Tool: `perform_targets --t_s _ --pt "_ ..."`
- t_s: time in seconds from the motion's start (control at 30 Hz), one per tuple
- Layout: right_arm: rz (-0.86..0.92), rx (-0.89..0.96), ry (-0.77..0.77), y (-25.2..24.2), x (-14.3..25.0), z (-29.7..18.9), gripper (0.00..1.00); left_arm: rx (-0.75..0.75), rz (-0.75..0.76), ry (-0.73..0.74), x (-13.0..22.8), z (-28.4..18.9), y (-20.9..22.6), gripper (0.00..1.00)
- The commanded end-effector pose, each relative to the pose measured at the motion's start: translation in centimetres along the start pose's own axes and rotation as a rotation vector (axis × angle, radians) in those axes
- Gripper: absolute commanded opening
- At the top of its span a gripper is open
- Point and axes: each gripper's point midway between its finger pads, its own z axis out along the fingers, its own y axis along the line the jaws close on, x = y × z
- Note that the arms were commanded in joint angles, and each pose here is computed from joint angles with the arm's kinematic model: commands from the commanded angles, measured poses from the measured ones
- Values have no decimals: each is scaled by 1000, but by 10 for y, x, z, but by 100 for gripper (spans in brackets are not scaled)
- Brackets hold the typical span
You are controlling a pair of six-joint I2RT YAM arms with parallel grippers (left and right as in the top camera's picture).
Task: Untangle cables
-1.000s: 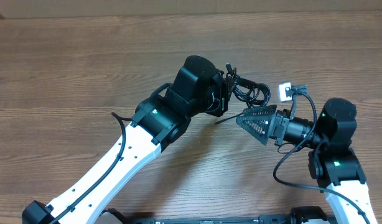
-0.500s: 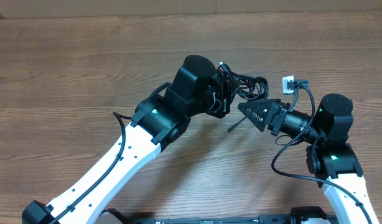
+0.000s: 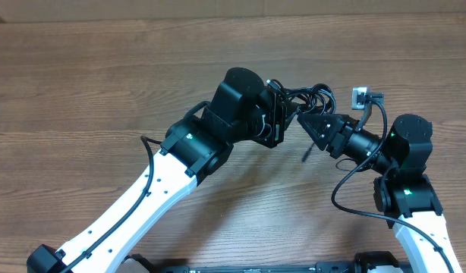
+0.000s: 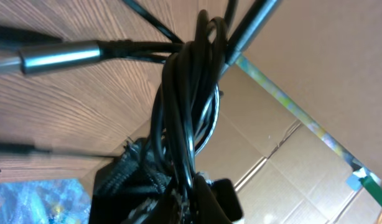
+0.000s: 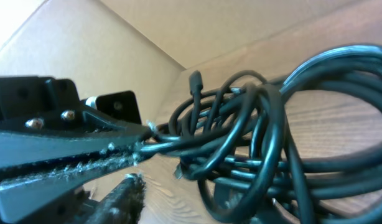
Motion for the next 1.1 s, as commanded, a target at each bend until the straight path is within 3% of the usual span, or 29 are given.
perform_targets --t_s 0.0,0.27,0.33,0.4,0.47,0.67,0.87,1.07 --pt "-44 -7 -39 9 -13 0 33 14 12 65 23 -9 -7 4" --pt "-48 0 -50 8 -15 0 33 7 12 78 25 -9 -6 4" --pt "-48 6 -54 6 -16 0 27 4 13 83 26 -9 -5 4" --pt "-48 8 -56 6 -17 0 10 3 13 84 26 -9 -5 4" --pt "-48 8 -56 6 -16 0 4 3 13 84 26 -9 -5 4" --pt "-39 9 -46 5 -14 0 4 9 13 73 24 -9 -6 4" --pt "-26 -20 1 9 -4 0 4 68 45 -34 5 -10 -17 4" --pt "-50 -103 63 23 7 -1 4 156 275 -274 -31 -17 -37 4"
